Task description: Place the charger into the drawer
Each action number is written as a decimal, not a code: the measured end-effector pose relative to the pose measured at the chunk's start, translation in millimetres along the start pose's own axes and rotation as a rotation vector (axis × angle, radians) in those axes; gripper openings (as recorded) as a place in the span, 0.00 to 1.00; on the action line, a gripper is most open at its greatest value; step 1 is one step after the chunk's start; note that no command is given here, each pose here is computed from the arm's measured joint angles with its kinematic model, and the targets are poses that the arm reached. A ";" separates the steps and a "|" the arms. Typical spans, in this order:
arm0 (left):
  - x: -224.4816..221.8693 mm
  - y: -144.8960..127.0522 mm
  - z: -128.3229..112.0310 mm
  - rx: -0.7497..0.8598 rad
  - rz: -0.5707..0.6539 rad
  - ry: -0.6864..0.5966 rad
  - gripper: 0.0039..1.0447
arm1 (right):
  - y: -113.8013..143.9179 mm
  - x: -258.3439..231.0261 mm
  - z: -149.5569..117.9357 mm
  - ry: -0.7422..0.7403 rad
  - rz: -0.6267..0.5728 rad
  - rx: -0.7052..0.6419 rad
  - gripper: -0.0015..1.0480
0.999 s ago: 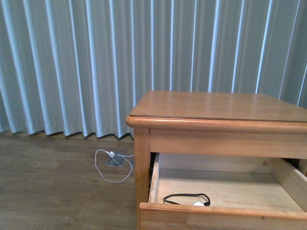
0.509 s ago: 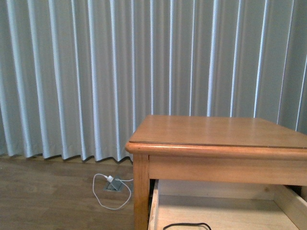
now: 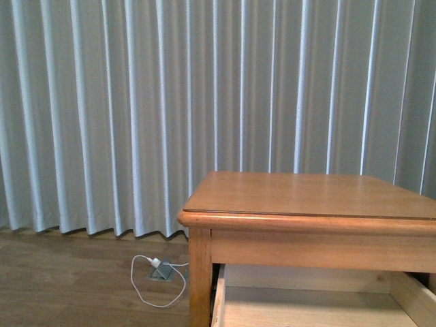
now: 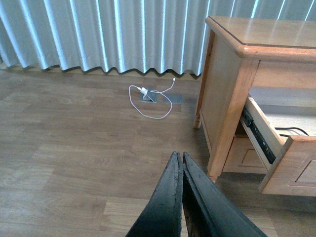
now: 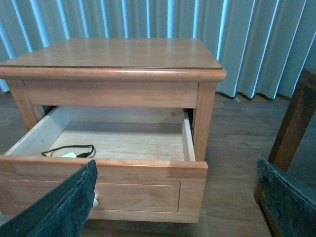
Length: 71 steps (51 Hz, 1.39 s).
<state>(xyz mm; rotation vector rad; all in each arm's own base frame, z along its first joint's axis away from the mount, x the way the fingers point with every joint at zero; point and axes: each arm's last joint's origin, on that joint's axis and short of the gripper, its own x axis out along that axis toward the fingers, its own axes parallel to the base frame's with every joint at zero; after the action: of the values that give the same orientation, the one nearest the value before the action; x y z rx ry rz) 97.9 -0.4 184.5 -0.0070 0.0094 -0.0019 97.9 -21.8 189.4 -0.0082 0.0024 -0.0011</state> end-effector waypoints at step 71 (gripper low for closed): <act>-1.3 0.2 -13.7 0.002 0.001 -0.025 0.95 | 0.0 0.0 0.0 0.000 0.001 0.000 0.92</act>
<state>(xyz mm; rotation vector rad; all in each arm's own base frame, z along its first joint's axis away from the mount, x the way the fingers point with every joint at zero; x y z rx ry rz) 96.5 -0.2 170.8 -0.0048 -0.0154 -0.0012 97.9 -21.8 189.4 -0.0081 0.0027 -0.0004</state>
